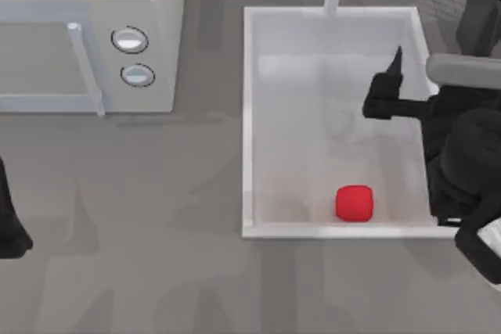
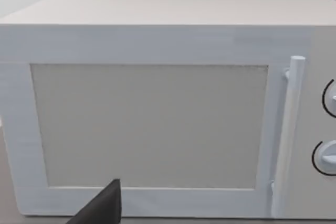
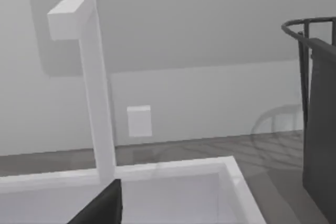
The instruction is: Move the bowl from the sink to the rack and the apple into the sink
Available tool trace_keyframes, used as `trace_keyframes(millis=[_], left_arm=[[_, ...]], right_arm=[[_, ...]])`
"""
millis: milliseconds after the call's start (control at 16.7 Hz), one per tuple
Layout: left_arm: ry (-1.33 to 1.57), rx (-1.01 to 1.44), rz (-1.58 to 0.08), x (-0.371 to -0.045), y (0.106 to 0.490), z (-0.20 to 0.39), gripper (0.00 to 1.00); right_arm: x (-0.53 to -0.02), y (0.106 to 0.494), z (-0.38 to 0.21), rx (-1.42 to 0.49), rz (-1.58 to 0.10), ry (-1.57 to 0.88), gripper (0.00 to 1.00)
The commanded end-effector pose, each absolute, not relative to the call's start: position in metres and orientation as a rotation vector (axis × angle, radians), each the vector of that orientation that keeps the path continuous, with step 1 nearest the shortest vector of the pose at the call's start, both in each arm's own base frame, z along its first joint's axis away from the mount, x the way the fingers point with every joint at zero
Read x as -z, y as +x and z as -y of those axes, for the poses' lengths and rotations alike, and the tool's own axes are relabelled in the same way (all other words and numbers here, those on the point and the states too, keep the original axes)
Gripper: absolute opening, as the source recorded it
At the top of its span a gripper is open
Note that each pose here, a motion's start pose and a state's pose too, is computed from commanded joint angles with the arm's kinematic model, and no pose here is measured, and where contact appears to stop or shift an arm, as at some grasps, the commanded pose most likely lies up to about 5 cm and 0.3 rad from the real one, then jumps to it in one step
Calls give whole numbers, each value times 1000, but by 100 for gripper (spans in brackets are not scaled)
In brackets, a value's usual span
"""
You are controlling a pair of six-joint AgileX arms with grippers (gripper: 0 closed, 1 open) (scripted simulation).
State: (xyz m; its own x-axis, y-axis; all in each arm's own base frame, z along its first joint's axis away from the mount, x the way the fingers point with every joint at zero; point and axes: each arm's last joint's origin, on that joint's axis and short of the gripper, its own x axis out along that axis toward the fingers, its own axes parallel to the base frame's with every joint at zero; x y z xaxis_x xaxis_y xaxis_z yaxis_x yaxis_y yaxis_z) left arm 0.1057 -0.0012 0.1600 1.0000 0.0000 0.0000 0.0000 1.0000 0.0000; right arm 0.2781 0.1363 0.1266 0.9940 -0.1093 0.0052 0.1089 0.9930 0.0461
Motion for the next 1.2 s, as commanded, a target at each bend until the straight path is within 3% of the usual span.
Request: trace_keyframes(millis=[240,540,900,1200], left_arm=[[0,0,0,-160,106,1,100],[0,0,0,-160,106,1,100],[0,0,0,-160,106,1,100],[0,0,0,-160,106,1,100]], right_arm=[[-180,257,-87,172,25,84,100],[-215,200,-33,192,41,103,100],[-197,134,-4,120,21,61,100],[-168,110,1,34,-3,16,100]])
